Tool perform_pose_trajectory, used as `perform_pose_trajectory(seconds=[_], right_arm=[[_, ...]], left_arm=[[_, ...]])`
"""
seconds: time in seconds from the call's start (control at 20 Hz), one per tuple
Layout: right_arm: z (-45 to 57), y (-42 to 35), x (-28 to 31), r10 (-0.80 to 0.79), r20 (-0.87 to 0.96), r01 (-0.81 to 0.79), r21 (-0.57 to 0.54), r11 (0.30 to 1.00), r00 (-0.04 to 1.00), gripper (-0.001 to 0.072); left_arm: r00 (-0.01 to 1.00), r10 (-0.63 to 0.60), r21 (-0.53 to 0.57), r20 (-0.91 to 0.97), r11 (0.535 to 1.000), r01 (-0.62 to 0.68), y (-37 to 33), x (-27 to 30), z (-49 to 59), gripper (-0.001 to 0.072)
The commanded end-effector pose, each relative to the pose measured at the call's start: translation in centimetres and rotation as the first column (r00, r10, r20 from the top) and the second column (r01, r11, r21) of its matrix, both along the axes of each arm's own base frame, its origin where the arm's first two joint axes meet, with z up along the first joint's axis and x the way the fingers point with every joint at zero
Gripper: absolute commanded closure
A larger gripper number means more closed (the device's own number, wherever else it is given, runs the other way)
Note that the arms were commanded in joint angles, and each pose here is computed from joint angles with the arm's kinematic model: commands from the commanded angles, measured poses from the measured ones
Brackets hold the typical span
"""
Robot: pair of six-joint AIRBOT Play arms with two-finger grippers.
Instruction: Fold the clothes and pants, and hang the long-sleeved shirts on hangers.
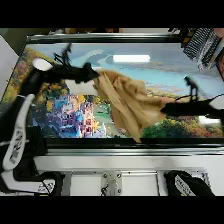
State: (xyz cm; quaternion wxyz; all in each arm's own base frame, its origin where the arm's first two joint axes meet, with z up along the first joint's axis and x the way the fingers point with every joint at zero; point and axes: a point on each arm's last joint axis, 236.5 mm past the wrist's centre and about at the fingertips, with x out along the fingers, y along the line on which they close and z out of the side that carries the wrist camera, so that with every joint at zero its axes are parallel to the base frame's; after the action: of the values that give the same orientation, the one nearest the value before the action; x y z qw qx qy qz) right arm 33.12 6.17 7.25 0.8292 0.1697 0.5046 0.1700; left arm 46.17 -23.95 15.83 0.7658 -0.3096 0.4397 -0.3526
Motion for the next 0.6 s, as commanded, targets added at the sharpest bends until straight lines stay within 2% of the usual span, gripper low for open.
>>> perform_pose_trajectory(seconds=[0.0,0.15,0.3,0.4,0.55], right_arm=[[15.5,-2.1,-0.8,-0.052,0.352,0.086,-0.082,0.993,0.934,0.0699],[25.6,-1.9,-3.4,-0.115,0.588,0.175,-0.046,0.983,0.801,0.0699],[29.6,-1.5,-5.4,-0.181,0.661,0.218,0.027,0.976,0.728,0.0699],[29.8,-1.3,-5.9,-0.221,0.644,0.23,0.071,0.97,0.732,0.0699],[27.5,-1.2,-5.2,-0.251,0.544,0.235,0.1,0.967,0.801,0.0699]], left_arm=[[0.926,-0.033,0.005,0.376,0.999,0.033,1.9,-6.3,16.3,0.0693],[0.788,-0.047,0.026,0.614,0.999,0.04,2.0,-14.3,25.7,0.0693],[0.684,-0.073,0.12,0.726,0.993,-0.021,2.7,-19.4,28.4,0.0693],[0.685,-0.057,0.149,0.727,0.986,-0.076,3.5,-20.5,27.7,0.0693],[0.773,-0.011,0.177,0.634,0.975,-0.132,4.1,-19.8,23.1,0.0693]])
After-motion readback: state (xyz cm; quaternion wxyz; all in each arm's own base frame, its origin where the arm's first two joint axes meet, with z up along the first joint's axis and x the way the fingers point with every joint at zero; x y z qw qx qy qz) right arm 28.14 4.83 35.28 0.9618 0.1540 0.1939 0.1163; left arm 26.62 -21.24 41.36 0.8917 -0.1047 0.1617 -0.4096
